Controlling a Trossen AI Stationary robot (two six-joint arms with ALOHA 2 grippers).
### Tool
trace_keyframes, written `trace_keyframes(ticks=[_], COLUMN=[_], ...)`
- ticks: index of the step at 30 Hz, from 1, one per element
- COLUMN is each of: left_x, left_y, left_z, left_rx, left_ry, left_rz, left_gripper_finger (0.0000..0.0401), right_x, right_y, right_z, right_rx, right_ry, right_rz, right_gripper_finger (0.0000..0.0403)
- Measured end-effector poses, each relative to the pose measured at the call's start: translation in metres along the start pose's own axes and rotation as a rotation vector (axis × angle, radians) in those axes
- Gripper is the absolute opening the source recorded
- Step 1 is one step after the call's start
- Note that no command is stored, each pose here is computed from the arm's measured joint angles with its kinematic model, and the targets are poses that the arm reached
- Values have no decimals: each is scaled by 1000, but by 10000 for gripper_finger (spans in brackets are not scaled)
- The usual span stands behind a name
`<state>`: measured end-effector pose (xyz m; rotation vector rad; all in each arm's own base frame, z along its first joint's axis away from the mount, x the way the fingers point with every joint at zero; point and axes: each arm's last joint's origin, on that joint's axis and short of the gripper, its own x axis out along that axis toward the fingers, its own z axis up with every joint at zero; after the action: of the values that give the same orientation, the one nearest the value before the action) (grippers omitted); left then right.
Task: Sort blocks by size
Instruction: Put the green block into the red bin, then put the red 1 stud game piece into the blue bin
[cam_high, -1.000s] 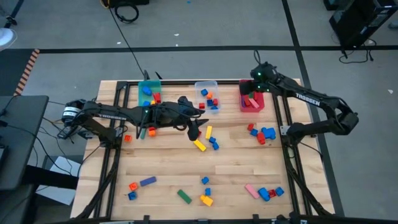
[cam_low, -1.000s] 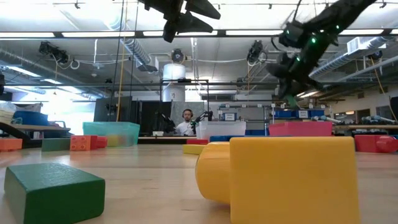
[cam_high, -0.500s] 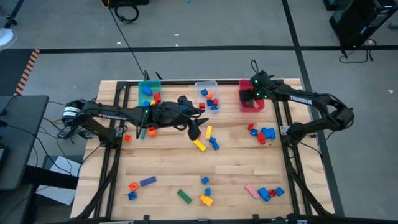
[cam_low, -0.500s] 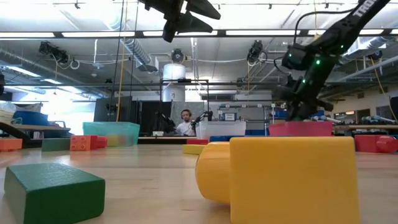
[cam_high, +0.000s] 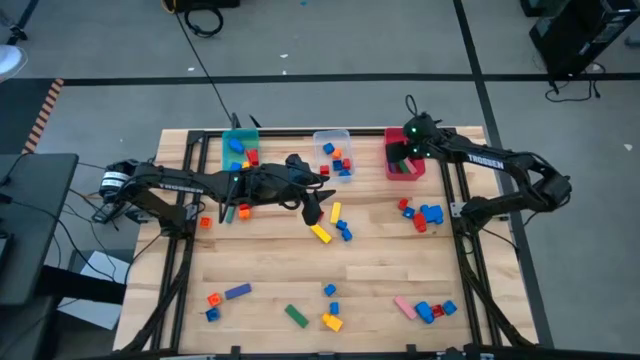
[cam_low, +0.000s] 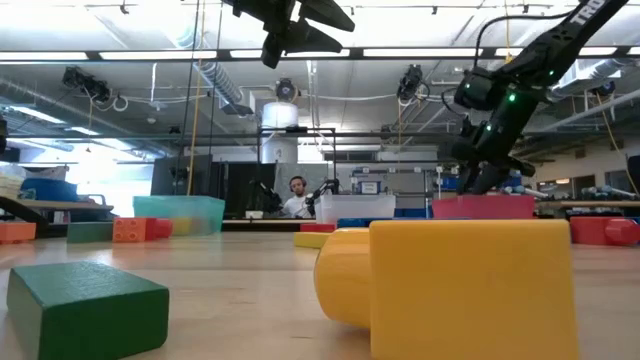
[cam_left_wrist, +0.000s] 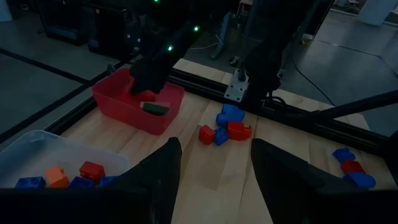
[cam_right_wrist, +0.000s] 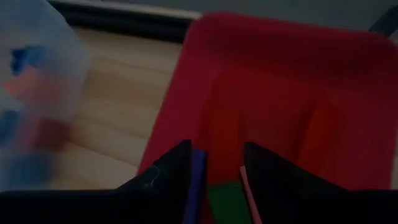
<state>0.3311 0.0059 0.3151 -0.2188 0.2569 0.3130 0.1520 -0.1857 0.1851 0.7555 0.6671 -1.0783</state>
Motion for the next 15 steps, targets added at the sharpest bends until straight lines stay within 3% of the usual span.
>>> trace_keyframes(ticks=[15], left_x=[0], left_y=[0], left_z=[0], left_rx=[0], left_ry=[0], left_rz=[0], left_gripper_finger=[204], right_x=[-62], right_y=[3], right_z=[-4], right_rx=[0], right_ry=[-66], right_rz=[187], right_gripper_finger=[167])
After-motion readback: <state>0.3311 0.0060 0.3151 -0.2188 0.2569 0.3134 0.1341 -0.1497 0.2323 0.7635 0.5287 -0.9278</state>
